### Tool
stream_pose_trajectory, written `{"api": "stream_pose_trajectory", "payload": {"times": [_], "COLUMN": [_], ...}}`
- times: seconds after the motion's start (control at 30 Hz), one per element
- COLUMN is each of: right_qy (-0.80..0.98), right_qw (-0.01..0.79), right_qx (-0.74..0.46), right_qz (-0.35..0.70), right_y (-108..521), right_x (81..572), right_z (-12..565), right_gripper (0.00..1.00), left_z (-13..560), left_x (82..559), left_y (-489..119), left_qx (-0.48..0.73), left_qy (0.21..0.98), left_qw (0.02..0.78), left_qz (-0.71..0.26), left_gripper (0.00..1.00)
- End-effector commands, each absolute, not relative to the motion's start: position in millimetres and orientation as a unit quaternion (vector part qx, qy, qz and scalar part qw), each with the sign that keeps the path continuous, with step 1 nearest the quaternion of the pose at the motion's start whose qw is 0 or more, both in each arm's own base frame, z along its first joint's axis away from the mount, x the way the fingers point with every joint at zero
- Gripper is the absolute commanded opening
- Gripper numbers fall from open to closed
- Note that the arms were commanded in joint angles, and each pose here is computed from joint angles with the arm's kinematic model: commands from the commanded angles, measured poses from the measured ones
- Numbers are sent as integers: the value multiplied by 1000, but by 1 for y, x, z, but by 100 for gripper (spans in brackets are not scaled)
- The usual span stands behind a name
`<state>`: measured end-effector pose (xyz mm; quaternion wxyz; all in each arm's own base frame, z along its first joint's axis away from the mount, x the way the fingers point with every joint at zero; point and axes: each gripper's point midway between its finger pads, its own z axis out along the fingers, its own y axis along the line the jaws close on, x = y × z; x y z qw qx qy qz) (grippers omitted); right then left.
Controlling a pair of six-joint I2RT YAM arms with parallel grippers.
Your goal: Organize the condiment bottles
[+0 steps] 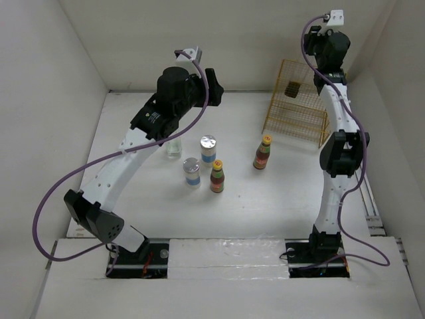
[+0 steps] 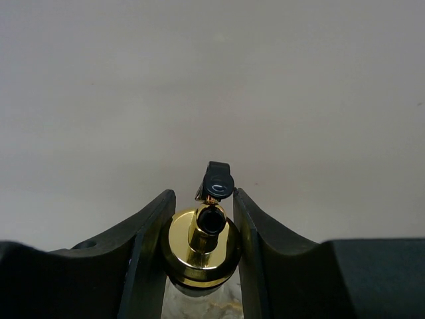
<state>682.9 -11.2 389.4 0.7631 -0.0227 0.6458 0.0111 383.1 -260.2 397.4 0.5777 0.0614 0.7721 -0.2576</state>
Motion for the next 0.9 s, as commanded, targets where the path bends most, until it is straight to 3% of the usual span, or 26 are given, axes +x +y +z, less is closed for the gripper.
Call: {"api": "stream_pose_trajectory", "payload": {"times": [0.0, 0.37, 0.47, 0.5, 0.63, 0.7, 0.73, 0.87], "right_qy": [566, 646, 659, 664, 653, 653, 644, 617], "right_qw": [823, 762, 751, 746, 756, 756, 765, 786], "right_qx": [-33, -29, -31, -34, -34, -26, -25, -29], "right_qz": [25, 27, 31, 35, 28, 21, 14, 17], "right_y": [-6, -3, 4, 5, 8, 4, 2, 9], "right_x": [653, 671, 672, 671, 660, 657, 648, 625], "right_z": [474, 382, 371, 368, 392, 398, 418, 462], "right_gripper": [3, 9, 28, 49, 81, 90, 99, 99], "left_z": [419, 420, 424, 421, 435, 448, 453, 469], "left_x": [382, 384, 382, 381, 381, 381, 378, 377], "left_y": [-256, -247, -246, -245, -230, -223, -218, -194], "left_qx": [60, 41, 37, 37, 10, -3, -15, -54], "left_qy": [754, 759, 757, 760, 756, 748, 746, 734], "left_qw": [600, 598, 600, 597, 611, 623, 626, 646], "left_qz": [-262, -252, -257, -255, -236, -229, -226, -201], "left_gripper": [63, 65, 65, 65, 65, 65, 65, 65]}}
